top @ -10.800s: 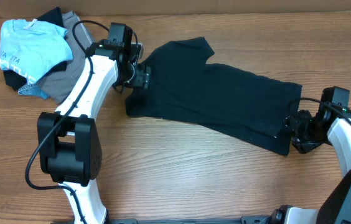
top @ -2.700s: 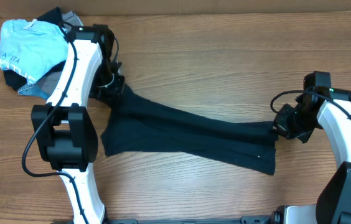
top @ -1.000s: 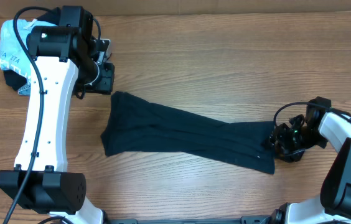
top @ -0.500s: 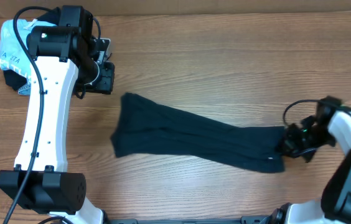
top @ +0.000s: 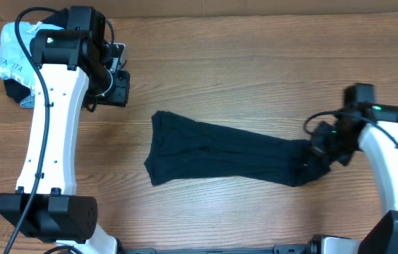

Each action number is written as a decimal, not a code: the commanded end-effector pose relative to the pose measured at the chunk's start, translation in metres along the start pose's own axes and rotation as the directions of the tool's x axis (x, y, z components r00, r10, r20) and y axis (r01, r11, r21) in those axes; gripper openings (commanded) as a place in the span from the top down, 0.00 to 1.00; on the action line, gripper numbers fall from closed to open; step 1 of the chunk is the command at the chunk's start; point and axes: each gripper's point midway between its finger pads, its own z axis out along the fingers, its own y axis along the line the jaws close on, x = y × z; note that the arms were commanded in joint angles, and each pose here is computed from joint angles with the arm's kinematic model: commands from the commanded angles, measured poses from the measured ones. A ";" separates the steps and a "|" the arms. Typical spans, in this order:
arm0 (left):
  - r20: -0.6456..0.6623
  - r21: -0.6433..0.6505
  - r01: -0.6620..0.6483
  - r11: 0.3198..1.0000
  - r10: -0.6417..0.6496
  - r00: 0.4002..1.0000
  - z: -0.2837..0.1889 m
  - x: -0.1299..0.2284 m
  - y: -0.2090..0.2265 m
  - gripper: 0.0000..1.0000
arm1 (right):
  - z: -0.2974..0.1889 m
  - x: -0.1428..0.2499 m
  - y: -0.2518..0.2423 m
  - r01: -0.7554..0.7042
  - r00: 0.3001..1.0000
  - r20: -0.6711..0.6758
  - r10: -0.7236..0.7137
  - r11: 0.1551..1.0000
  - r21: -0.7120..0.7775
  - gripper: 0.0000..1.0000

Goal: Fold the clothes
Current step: 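Fold the right end of the black strip leftward with the right gripper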

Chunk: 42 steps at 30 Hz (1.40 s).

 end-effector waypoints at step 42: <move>0.018 0.008 0.002 1.000 -0.003 1.000 -0.003 -0.002 -0.002 0.43 | 0.020 0.055 0.154 0.247 0.967 0.112 -0.229 0.951 -0.188 0.66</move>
